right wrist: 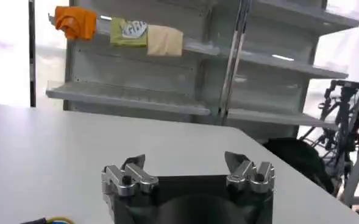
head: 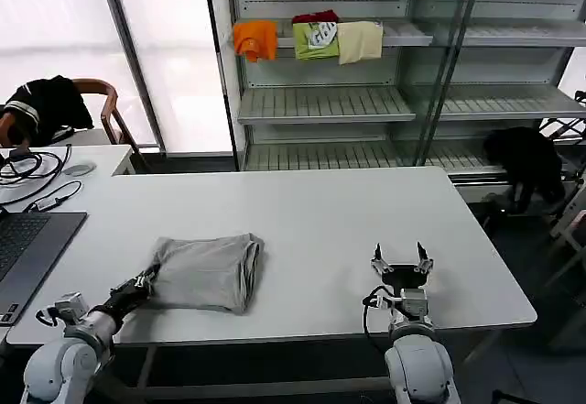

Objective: Fold and organize the clothes.

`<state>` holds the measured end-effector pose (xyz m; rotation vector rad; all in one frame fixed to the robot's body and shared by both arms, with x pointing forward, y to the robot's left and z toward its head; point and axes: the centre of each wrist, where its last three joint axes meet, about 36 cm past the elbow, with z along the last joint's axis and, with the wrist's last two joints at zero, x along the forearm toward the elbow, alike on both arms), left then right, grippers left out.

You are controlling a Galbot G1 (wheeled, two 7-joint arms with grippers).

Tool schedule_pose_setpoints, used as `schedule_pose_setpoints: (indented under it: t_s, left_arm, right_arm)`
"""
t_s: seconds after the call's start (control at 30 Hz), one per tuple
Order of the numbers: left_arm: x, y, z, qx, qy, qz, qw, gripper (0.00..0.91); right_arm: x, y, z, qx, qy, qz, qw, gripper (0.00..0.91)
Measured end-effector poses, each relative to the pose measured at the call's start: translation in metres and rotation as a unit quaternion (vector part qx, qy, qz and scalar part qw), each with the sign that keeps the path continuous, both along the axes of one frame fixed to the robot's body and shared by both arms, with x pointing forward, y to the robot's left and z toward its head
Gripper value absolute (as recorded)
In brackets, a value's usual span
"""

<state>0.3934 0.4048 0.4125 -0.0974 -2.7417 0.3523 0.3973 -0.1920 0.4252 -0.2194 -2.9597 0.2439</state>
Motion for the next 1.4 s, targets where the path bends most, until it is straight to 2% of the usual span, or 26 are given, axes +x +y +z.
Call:
schedule_pose_setpoints:
  t_s: [0.1, 0.27, 0.4, 0.6, 0.7, 0.8, 0.87, 0.93, 1.23, 1.3, 1.4]
  left_arm:
    - [0.000, 0.008, 0.012, 0.048, -0.027, 0.007, 0.998, 0.000]
    - [-0.002, 0.033, 0.046, 0.156, -0.075, 0.030, 0.984, 0.000]
    - [-0.006, 0.056, 0.082, 0.248, -0.105, 0.046, 0.962, 0.010]
    - [-0.011, 0.078, 0.127, 0.355, -0.125, 0.058, 0.925, 0.020]
    - [-0.013, 0.079, 0.144, 0.388, -0.131, 0.054, 0.911, 0.020]
    - [-0.015, 0.072, 0.152, 0.414, -0.136, 0.042, 0.899, 0.020]
    - [-0.014, 0.063, 0.150, 0.426, -0.134, 0.023, 0.894, 0.020]
    - [-0.011, 0.051, 0.140, 0.435, -0.127, -0.002, 0.892, 0.020]
    - [0.008, -0.043, 0.061, 0.427, -0.087, -0.126, 0.891, 0.020]
    - [0.010, -0.070, 0.049, 0.411, -0.085, -0.148, 0.896, 0.030]
    - [0.014, -0.107, 0.038, 0.382, -0.093, -0.170, 0.903, 0.030]
  right_arm:
    - [0.000, -0.001, -0.003, -0.002, 0.001, 0.001, 1.000, 0.907]
    - [0.001, 0.000, -0.005, -0.002, 0.002, 0.004, 1.000, 0.907]
    - [0.001, 0.001, -0.008, -0.001, 0.003, 0.006, 1.000, 0.907]
    - [-0.002, 0.000, -0.014, -0.003, 0.007, 0.007, 1.000, 0.907]
    - [-0.003, 0.000, -0.017, -0.003, 0.008, 0.007, 1.000, 0.907]
    - [-0.005, 0.000, -0.020, -0.002, 0.009, 0.007, 1.000, 0.907]
    - [-0.006, 0.000, -0.022, -0.001, 0.009, 0.006, 1.000, 0.907]
    - [-0.008, 0.000, -0.023, -0.001, 0.008, 0.005, 1.000, 0.907]
    - [-0.018, -0.013, -0.028, -0.008, 0.009, -0.007, 1.000, 0.907]
    - [-0.020, -0.016, -0.028, -0.009, 0.009, -0.011, 1.000, 0.907]
    - [-0.022, -0.017, -0.027, -0.009, 0.008, -0.013, 1.000, 0.907]
